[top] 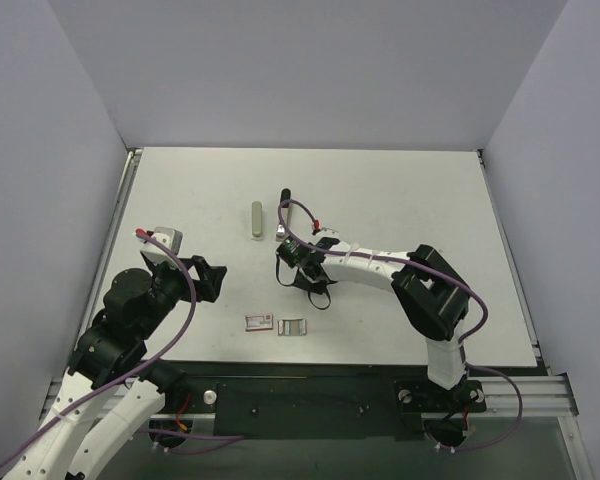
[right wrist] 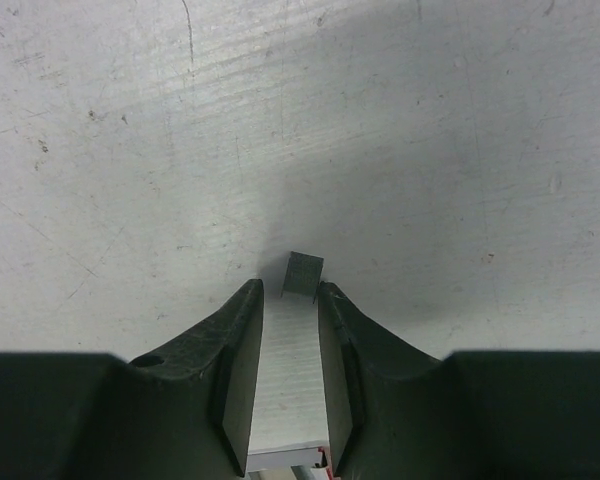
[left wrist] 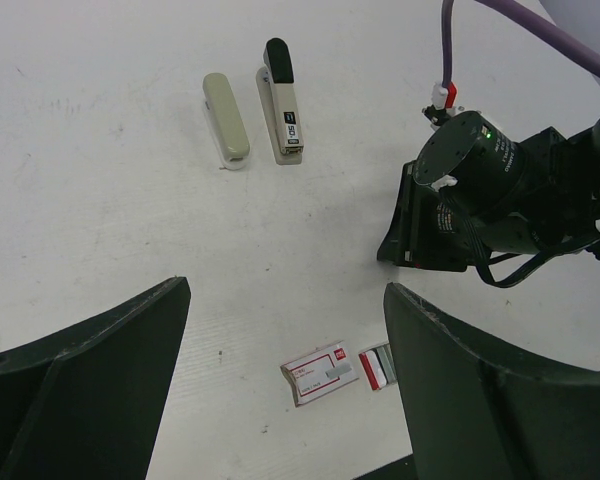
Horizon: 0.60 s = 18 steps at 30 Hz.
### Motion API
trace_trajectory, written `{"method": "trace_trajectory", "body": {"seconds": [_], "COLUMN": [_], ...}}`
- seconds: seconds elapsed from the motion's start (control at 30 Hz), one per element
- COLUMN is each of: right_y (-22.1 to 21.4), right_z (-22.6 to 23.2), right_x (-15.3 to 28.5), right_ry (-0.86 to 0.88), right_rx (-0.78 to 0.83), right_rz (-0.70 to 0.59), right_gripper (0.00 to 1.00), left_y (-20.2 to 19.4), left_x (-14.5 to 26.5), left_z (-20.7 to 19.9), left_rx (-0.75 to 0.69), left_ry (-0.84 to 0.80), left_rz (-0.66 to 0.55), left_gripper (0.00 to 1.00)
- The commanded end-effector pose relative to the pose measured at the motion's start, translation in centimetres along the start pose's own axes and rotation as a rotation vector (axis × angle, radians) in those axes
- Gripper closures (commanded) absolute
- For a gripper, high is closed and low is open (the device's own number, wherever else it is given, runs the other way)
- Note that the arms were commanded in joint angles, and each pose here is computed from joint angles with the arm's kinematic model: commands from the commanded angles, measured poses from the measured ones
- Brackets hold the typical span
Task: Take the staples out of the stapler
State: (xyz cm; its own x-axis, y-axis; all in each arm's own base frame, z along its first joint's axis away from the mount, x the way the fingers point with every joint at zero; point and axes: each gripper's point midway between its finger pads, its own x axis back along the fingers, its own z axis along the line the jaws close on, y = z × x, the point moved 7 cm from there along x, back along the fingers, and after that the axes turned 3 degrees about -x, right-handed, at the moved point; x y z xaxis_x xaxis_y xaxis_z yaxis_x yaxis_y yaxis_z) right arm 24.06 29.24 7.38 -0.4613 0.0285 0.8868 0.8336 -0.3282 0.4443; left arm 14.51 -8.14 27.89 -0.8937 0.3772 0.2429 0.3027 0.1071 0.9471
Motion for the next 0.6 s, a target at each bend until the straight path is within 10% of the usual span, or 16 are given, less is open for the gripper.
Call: {"method": "trace_trajectory", "body": {"seconds": [0.0, 0.57], "right_y": [0.1, 0.1], "right_z": [-0.1, -0.1], "right_x": [-0.6, -0.3], "right_ry": [-0.035, -0.023], "right_rx": [0.016, 0.069], "right_rz": [0.013, 0.015], "right_gripper": [0.76, 0.94], "left_y": [0.9, 1.0], "left_x": [-0.1, -0.1], "left_z": [-0.2, -0.2], "left_rx": [0.003, 0.003], "left_ry": [-0.010, -0.010], "left_rz": [-0.047, -0.050], "left_gripper": [0.11, 0.11]}}
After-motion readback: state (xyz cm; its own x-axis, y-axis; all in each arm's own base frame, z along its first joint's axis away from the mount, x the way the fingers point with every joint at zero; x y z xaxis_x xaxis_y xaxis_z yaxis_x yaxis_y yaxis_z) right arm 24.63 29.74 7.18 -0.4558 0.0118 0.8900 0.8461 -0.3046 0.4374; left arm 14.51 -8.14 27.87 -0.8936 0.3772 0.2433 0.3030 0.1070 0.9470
